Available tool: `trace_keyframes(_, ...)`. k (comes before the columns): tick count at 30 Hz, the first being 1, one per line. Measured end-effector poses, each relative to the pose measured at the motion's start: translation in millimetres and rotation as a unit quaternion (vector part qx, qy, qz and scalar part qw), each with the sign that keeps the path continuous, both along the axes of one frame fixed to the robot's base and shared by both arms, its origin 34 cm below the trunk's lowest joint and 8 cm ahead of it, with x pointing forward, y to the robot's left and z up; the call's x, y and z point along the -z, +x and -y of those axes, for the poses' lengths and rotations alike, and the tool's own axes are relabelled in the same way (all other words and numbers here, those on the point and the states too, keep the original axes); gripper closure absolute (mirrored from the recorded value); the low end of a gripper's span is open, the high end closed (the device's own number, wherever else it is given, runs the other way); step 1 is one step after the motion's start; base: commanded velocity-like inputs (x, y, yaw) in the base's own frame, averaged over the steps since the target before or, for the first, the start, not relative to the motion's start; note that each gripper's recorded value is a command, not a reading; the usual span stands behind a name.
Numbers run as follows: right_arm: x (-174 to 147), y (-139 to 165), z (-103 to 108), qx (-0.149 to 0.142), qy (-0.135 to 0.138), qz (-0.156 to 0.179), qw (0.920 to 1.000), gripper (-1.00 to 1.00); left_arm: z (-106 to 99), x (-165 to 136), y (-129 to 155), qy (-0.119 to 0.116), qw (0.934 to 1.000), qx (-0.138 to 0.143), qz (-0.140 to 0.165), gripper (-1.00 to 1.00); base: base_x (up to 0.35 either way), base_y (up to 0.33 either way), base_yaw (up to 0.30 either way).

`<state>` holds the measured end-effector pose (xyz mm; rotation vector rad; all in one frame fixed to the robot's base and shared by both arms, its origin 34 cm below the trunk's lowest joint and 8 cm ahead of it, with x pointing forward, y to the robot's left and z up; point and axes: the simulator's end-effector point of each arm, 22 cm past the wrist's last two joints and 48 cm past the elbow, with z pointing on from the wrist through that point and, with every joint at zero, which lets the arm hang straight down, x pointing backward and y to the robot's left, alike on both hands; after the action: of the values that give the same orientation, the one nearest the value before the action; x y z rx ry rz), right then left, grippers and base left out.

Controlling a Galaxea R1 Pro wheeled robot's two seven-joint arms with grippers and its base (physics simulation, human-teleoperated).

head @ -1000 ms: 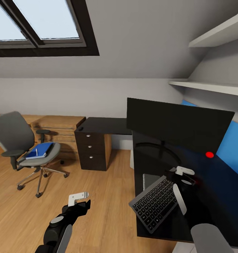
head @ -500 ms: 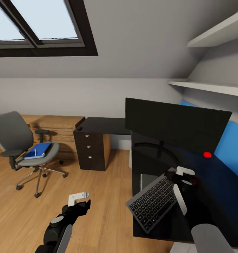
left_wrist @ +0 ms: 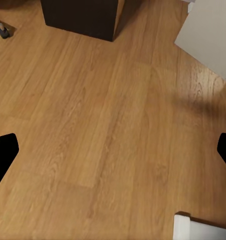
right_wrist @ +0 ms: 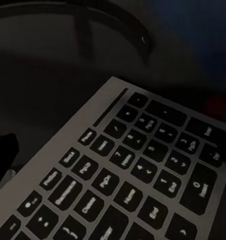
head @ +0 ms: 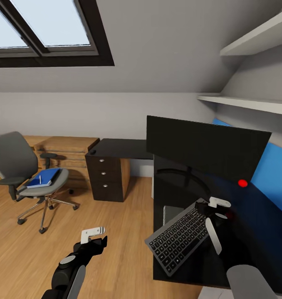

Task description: In the bedroom, organize the workspace by keeping the computer under the desk, ensuring the monitor is on the desk, placing the keyboard on the desk next to the monitor, placing the mouse on the desk next to the keyboard, moving the folder from the swivel chair onto the desk next to the mouse, stacking the notebook on top of the folder with the pen on top of the notebook, and positioning the swivel chair next to the desk.

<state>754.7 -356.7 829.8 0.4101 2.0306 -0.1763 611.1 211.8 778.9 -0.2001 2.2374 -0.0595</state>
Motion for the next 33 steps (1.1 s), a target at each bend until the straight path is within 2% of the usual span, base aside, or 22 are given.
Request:
trace_keyframes(12, 5.8, -3.7, -1.4, -0.001, 0.001, -0.004, 1.0, -1.0, 0.0, 2.1, -0.8, 0.0, 1.0, 0.0, -0.002, -1.0, 0.19, -0.001, 0.0)
trace_keyframes(33, 3.6, -3.5, -2.4, 0.0, 0.001, -0.001, 1.0, -1.0, 0.2, 3.3, -1.1, 0.0, 1.0, 0.0, -0.004, -1.0, 0.015, 0.0, 0.0)
